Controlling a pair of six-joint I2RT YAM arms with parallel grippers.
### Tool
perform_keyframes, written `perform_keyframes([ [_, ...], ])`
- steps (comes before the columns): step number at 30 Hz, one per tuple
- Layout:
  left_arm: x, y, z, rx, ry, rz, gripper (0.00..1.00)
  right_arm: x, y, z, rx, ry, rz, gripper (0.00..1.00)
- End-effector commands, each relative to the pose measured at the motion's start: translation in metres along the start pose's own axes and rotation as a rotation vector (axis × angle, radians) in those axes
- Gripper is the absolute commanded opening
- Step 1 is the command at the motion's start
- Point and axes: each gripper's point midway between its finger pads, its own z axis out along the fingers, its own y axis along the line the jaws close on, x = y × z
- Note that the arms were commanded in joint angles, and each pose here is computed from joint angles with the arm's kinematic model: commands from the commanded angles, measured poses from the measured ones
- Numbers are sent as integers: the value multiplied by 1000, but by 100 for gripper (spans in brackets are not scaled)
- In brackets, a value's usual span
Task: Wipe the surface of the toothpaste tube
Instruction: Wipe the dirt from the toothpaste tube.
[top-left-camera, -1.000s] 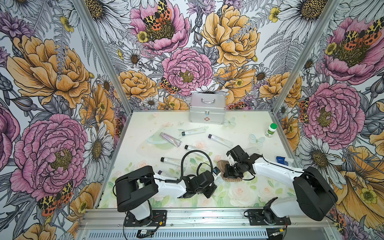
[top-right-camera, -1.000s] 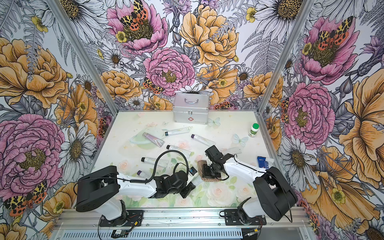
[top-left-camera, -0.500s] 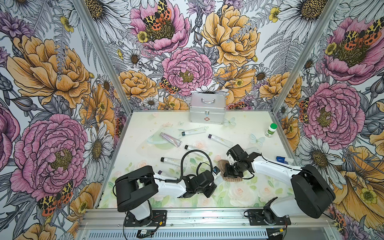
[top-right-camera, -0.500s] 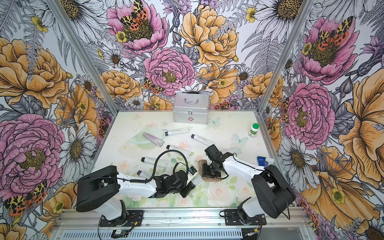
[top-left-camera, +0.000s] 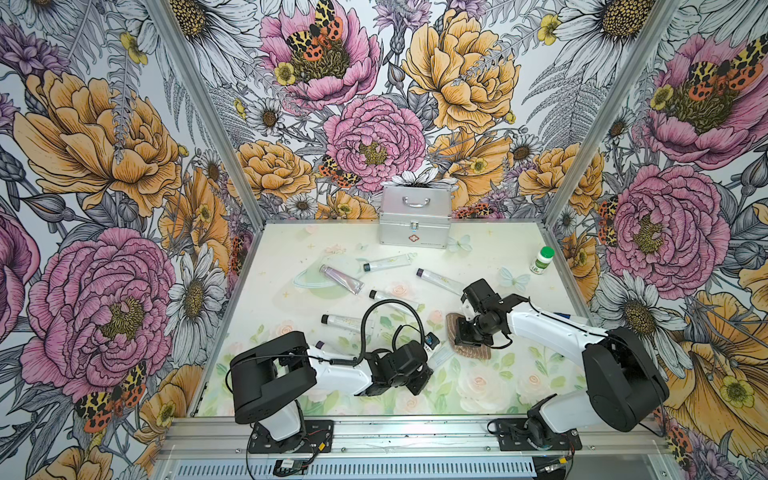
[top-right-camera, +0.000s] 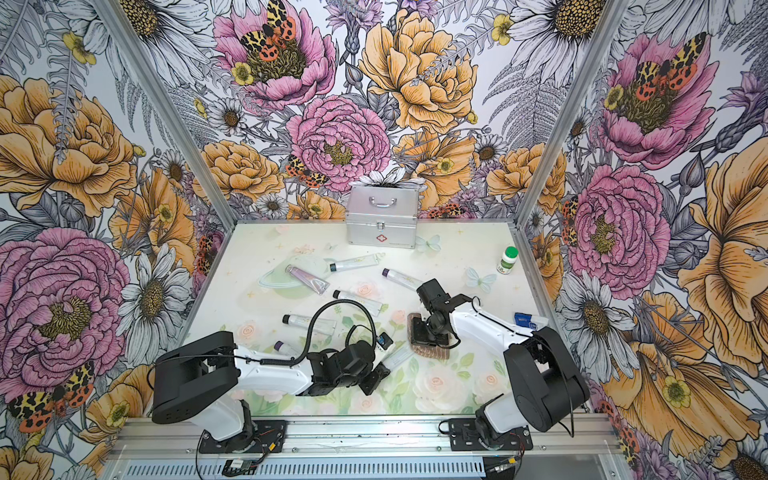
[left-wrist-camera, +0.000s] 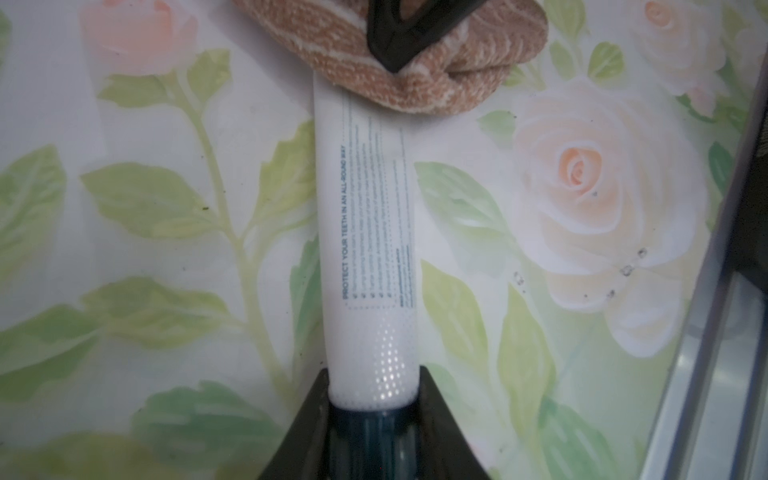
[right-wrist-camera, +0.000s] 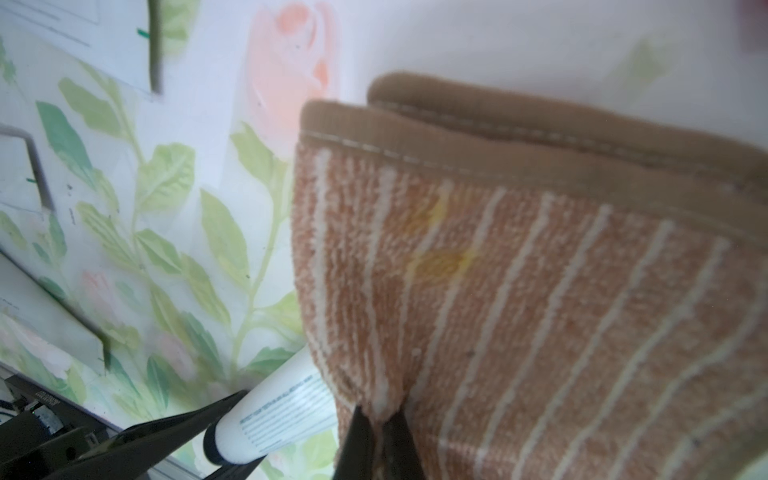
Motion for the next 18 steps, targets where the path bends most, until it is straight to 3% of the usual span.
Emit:
perform_keyframes([
  [1,-1,8,-3,-33,-14,-9,27,4,23,-5,-47,10,-36,0],
  [11,-1,8,-3,-36,-14,-5,27,9,-18,27,132,48,-23,0],
  [18,3,3,-2,-54,-6,28,27,-11,-66,17,252,-9,59,0],
])
